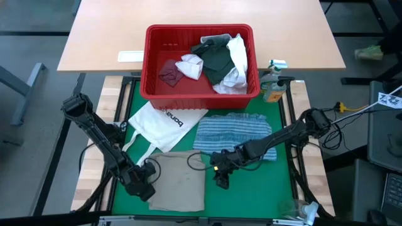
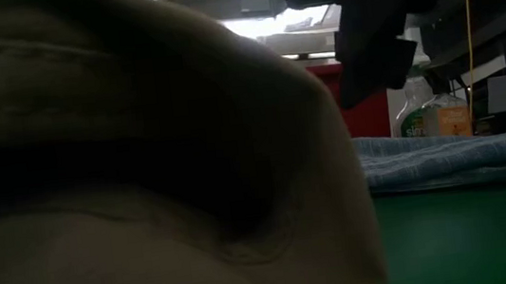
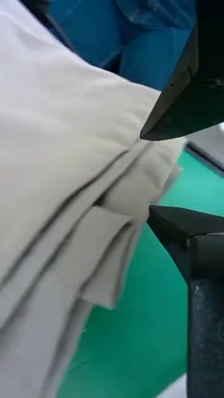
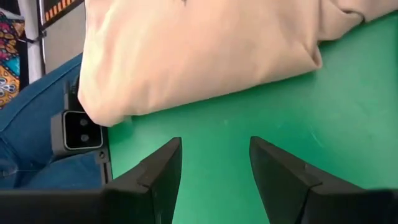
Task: Fold Laundry from Bin
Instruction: Stack the brown shorts on top of the blue polo shirt
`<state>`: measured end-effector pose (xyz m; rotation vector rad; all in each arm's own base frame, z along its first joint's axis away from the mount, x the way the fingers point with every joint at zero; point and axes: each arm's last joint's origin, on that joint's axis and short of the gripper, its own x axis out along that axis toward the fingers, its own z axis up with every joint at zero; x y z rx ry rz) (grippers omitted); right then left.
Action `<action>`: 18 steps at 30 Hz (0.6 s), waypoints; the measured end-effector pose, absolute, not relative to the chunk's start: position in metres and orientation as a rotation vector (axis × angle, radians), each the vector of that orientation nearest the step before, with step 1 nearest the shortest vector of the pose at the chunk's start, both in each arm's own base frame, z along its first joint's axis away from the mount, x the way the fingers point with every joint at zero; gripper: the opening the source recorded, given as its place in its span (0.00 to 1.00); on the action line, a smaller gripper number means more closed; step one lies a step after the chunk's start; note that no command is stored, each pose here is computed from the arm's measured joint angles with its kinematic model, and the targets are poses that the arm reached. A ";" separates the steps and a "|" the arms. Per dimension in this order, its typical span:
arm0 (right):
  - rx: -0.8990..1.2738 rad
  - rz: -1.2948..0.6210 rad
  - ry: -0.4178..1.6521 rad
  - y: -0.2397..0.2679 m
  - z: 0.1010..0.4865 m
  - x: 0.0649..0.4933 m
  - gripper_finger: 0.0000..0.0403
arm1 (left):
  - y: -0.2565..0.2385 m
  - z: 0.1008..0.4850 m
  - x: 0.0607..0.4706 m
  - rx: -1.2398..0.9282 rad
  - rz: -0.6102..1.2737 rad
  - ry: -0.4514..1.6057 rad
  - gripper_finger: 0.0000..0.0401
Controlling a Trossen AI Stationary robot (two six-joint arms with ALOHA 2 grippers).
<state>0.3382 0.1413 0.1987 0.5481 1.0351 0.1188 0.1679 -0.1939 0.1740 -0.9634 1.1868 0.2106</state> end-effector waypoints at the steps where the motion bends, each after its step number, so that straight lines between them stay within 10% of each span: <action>1: 0.549 0.118 1.029 0.141 0.199 0.339 0.47 | -0.193 0.174 0.168 -0.960 0.217 1.172 0.44; 18: 0.656 -0.050 0.963 0.139 0.200 0.342 0.47 | -0.189 0.166 0.166 -1.050 0.414 1.184 0.44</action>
